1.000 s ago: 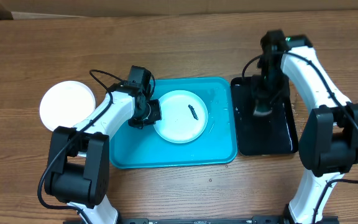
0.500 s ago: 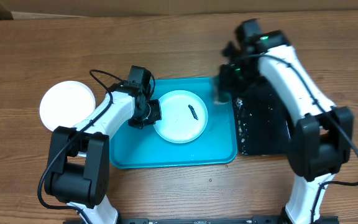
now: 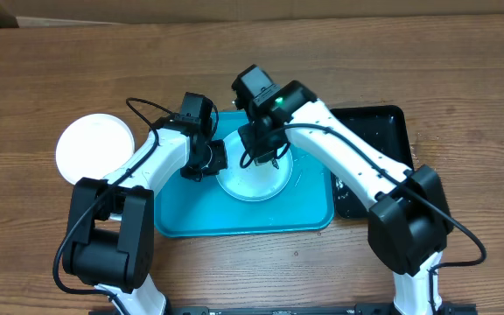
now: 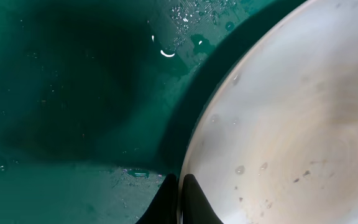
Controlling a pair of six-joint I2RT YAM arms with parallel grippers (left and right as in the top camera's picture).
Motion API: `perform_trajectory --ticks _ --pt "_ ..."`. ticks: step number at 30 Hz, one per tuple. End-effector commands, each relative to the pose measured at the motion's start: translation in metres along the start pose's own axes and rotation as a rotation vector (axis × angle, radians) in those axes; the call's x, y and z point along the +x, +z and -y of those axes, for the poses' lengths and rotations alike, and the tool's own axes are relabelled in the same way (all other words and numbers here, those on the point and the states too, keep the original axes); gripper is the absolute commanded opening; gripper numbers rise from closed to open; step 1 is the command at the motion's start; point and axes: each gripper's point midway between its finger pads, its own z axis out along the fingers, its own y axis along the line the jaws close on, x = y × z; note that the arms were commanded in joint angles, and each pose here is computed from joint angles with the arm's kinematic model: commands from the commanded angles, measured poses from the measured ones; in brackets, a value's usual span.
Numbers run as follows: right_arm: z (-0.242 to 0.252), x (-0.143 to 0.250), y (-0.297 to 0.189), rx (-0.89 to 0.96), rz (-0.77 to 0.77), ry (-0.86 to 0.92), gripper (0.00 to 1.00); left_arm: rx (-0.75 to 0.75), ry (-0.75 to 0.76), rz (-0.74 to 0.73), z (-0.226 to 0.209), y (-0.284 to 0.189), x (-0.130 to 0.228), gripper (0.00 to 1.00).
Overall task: Clean dirty plates on tray and stack at the side
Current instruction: 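Carry sponge to the white plate and scrub its black mark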
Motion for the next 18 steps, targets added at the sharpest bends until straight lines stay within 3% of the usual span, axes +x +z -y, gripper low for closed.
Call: perform_trajectory --ticks 1,6,18 --pt "0.022 -0.001 0.015 0.144 0.003 0.028 0.04 -0.005 0.004 0.023 0.001 -0.008 0.0 0.04" --pt "0.041 0.0 0.02 0.256 0.009 0.075 0.04 -0.005 0.004 0.023 0.001 -0.008 0.0 0.04" --pt "0.047 0.018 0.044 0.27 -0.021 0.098 0.04 -0.005 0.004 0.023 0.001 -0.008 0.0 0.04"
